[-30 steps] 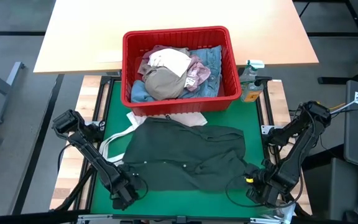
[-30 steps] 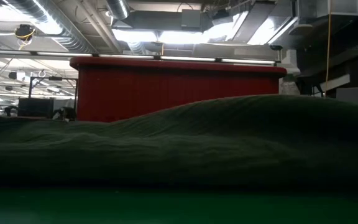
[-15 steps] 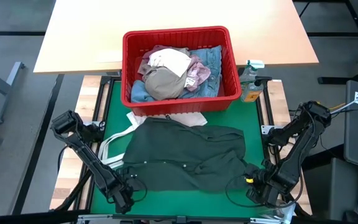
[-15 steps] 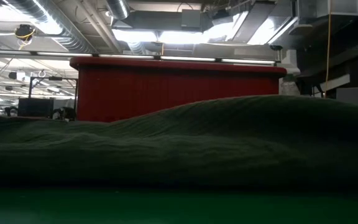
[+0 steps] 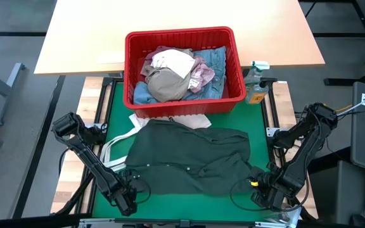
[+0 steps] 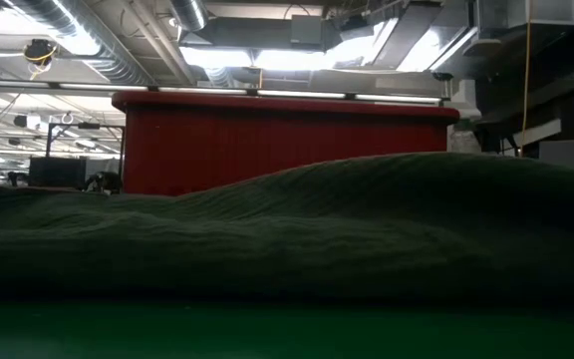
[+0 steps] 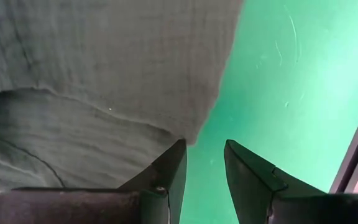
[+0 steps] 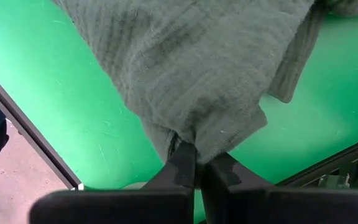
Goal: Fold laundry
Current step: Fold the green shirt
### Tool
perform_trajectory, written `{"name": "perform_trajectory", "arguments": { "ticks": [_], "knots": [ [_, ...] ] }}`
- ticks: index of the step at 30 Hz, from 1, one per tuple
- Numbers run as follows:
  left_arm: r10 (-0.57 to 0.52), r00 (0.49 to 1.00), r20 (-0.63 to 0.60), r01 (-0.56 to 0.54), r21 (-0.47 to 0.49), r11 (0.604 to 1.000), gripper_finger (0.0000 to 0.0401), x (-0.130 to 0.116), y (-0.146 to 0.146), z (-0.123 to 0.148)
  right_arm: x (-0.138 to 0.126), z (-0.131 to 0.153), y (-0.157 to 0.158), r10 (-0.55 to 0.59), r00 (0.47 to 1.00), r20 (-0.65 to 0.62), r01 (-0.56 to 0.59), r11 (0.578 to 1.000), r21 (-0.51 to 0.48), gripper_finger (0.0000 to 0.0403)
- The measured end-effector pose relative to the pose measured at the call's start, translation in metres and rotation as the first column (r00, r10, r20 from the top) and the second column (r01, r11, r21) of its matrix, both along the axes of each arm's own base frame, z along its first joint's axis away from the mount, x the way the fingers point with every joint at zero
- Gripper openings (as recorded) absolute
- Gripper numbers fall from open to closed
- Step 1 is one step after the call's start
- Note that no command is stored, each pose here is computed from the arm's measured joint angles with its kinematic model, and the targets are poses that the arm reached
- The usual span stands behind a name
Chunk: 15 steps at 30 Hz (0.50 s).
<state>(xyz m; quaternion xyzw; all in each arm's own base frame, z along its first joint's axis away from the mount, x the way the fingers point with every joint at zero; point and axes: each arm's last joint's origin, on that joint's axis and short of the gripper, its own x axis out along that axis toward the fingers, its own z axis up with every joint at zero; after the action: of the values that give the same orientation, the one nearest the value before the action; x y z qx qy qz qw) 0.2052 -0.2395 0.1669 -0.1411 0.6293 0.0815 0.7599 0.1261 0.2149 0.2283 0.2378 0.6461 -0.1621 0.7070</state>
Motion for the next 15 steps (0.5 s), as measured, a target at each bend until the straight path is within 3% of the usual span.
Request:
{"name": "perform_trajectory", "arguments": {
  "ticks": [15],
  "knots": [
    [0.047, 0.999, -0.002, -0.047, 0.042, 0.998, 0.0092, 0.002, -0.001, -0.012, 0.0, 0.0, 0.0, 0.0, 1.0, 0.0, 0.0, 1.0, 0.0, 0.0004]
  ]
}}
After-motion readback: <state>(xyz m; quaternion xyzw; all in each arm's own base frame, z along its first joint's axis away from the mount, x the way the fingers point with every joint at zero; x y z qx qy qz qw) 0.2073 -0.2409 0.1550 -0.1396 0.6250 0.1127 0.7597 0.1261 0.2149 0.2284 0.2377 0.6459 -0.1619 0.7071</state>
